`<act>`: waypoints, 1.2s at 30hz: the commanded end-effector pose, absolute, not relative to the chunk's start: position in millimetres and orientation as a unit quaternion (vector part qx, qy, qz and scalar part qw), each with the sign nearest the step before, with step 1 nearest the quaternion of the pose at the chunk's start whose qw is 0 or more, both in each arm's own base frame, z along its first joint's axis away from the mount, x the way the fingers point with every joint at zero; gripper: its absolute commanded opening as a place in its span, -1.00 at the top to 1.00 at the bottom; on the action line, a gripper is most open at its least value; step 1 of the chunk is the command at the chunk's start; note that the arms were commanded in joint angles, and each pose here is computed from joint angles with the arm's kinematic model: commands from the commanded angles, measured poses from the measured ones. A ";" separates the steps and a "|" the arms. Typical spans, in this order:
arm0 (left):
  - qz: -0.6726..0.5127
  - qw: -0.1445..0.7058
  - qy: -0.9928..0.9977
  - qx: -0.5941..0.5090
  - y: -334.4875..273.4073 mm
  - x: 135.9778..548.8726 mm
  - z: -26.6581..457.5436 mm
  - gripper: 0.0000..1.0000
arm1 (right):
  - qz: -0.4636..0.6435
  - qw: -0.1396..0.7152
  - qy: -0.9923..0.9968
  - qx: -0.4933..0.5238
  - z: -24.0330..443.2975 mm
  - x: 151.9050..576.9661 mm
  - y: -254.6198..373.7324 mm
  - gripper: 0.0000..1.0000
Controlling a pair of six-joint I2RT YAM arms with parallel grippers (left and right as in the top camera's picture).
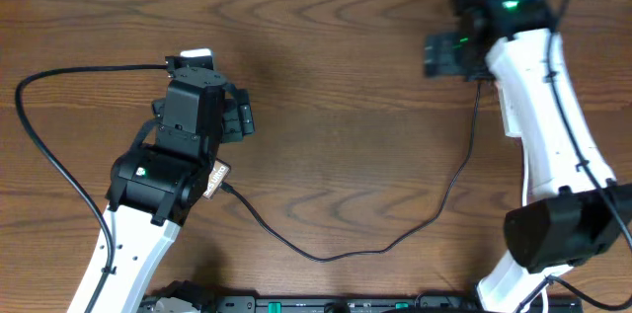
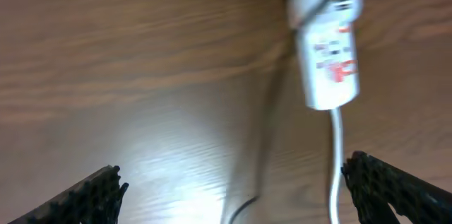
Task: Plug charger to phone and switch on socket
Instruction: 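Move the right gripper over the white power strip's switch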
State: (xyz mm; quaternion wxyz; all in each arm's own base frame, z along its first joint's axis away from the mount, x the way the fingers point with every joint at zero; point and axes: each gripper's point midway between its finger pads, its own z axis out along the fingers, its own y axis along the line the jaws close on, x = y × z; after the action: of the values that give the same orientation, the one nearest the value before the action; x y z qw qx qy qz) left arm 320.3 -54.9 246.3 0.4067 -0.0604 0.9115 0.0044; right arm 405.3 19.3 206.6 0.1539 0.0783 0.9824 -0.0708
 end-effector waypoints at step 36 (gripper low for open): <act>0.014 0.405 0.912 -0.057 -52.5 318.1 248.8 -0.78 | 0.234 0.147 0.960 0.049 108.2 446.1 -104.2 -0.99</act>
State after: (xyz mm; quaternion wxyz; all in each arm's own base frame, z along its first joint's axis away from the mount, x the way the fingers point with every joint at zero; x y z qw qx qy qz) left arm 317.2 -53.9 243.1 0.3985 -0.0589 0.9152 0.0078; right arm 439.2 -116.2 95.3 0.1179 0.0828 0.9705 0.1932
